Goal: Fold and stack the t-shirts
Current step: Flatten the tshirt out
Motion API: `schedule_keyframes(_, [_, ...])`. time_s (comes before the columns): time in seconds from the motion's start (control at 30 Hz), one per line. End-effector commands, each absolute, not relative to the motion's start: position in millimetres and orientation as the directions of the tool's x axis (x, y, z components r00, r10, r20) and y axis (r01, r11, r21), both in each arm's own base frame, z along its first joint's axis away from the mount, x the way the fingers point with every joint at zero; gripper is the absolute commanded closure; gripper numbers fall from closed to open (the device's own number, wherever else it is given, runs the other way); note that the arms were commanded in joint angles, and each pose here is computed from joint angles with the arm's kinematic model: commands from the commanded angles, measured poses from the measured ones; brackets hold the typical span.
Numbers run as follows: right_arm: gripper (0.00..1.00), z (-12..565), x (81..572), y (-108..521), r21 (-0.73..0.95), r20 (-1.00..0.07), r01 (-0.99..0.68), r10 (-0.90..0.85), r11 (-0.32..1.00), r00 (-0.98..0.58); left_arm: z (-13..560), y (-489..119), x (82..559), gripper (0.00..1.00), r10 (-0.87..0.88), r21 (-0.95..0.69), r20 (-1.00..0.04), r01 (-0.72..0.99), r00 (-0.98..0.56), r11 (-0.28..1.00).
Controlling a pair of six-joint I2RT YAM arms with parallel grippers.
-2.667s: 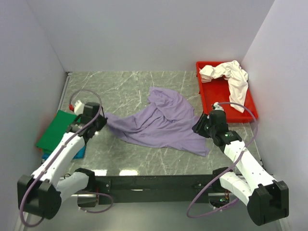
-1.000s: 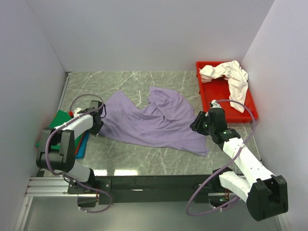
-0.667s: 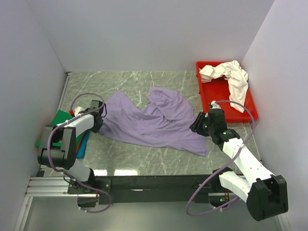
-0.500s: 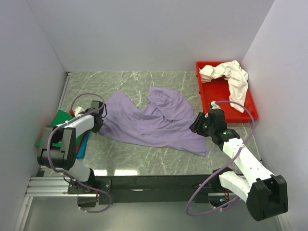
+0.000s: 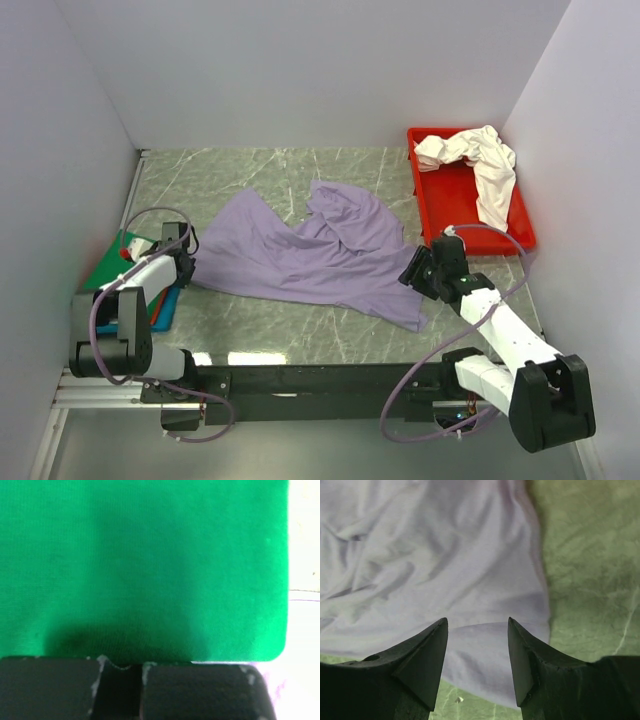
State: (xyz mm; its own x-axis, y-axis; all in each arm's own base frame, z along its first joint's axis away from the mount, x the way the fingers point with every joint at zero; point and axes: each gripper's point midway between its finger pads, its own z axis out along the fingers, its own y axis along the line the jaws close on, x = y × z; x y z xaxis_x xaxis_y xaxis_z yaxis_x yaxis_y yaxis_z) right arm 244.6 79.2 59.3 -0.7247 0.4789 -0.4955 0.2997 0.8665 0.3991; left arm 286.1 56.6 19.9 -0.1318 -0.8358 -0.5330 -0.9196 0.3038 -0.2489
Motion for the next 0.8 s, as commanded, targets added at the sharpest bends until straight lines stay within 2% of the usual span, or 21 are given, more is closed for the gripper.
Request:
schedule_keyframes(0.0, [0.42,49,243,72,0.394,-0.47,0.368,0.529,0.842,-0.707,19,66,269,0.99,-0.837,-0.231,-0.534,-0.931,-0.121,0.283])
schedule_keyframes(0.4, [0.47,20,215,40,0.32,-0.411,0.613,0.689,0.722,-0.597,21,53,273,0.99,-0.863,-0.311,-0.491,-0.9,-0.124,0.306])
schedule_keyframes(0.63, [0.48,14,221,28,0.295,-0.422,0.651,0.707,0.699,-0.568,19,49,276,0.99,-0.869,-0.325,-0.476,-0.892,-0.133,0.314])
schedule_keyframes(0.77, [0.56,3,225,38,0.303,-0.38,0.619,0.688,0.724,-0.619,20,48,277,0.99,-0.87,-0.333,-0.473,-0.886,-0.139,0.323])
